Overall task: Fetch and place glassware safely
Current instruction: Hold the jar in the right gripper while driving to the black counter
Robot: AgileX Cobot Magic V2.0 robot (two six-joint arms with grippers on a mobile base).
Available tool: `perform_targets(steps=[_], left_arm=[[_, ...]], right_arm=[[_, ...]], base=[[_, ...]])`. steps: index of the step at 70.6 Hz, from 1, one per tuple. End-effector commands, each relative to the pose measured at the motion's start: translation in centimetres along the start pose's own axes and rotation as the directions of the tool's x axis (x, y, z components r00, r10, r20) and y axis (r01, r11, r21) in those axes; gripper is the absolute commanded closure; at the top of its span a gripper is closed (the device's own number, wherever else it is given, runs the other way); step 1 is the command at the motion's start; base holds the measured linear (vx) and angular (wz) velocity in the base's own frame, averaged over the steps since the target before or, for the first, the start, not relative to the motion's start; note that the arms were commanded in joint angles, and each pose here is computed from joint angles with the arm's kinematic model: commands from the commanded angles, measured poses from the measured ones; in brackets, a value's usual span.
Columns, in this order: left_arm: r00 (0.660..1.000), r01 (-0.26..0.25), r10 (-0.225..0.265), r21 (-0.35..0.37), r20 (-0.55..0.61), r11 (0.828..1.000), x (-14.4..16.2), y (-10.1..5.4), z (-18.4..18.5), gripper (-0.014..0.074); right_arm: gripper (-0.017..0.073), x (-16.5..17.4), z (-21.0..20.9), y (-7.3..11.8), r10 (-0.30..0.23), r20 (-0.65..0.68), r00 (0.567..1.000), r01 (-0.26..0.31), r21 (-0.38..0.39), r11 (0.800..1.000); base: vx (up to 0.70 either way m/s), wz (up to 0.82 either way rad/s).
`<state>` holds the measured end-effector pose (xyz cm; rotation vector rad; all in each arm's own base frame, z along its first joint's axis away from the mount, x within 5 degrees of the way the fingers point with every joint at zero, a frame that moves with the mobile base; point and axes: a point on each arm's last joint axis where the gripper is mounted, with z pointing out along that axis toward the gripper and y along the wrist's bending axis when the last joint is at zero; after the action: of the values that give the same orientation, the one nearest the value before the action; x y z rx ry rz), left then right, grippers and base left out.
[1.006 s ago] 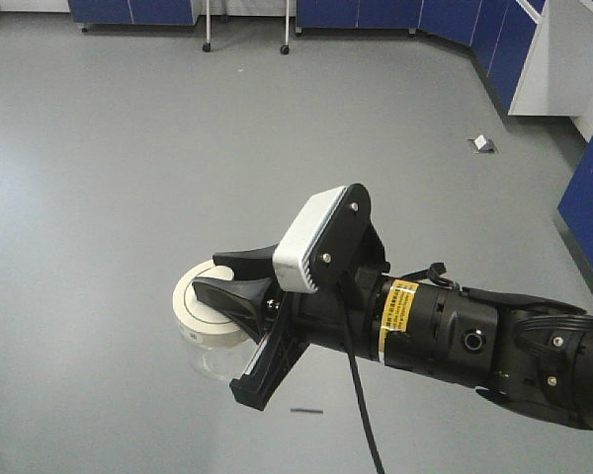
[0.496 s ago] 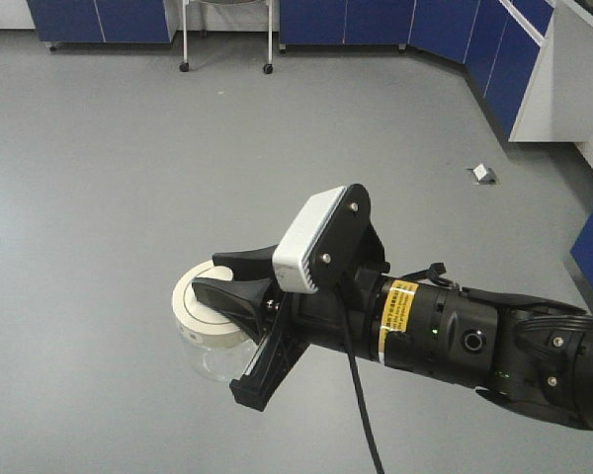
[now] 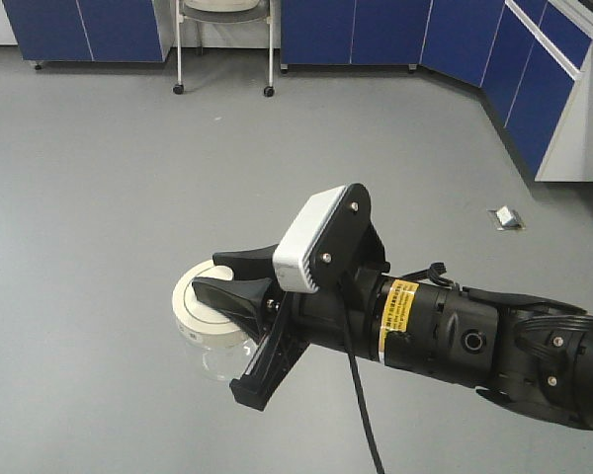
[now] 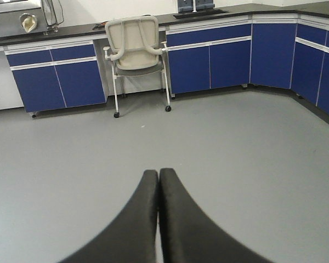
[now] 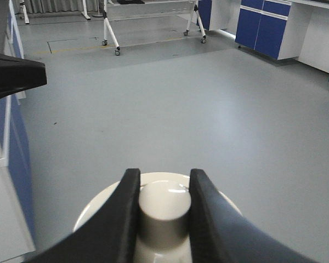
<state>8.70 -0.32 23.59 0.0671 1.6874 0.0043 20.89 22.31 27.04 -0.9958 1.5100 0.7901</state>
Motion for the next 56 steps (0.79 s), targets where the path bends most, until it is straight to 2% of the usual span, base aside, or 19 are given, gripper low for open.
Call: perform_targets(steps=[1, 56], left_arm=[[0.995, 0.011, -0.01, -0.004, 0.097, 1.0, -1.53, 0.07, -0.02, 0.0601], [0.995, 0.011, -0.01, -0.004, 0.097, 1.0, -1.53, 0.07, -0.02, 0.0601]], right_arm=[[0.0563, -2.81, -0.69, 0.31, -0.005, 0.143, 0.99, 0.009, -0.028, 1.0], [0.0563, -2.8, -0.69, 0.31, -0.005, 0.143, 0.99, 0.009, -0.028, 1.0]], base=[[0.54, 0.01], [0.56, -0.01]])
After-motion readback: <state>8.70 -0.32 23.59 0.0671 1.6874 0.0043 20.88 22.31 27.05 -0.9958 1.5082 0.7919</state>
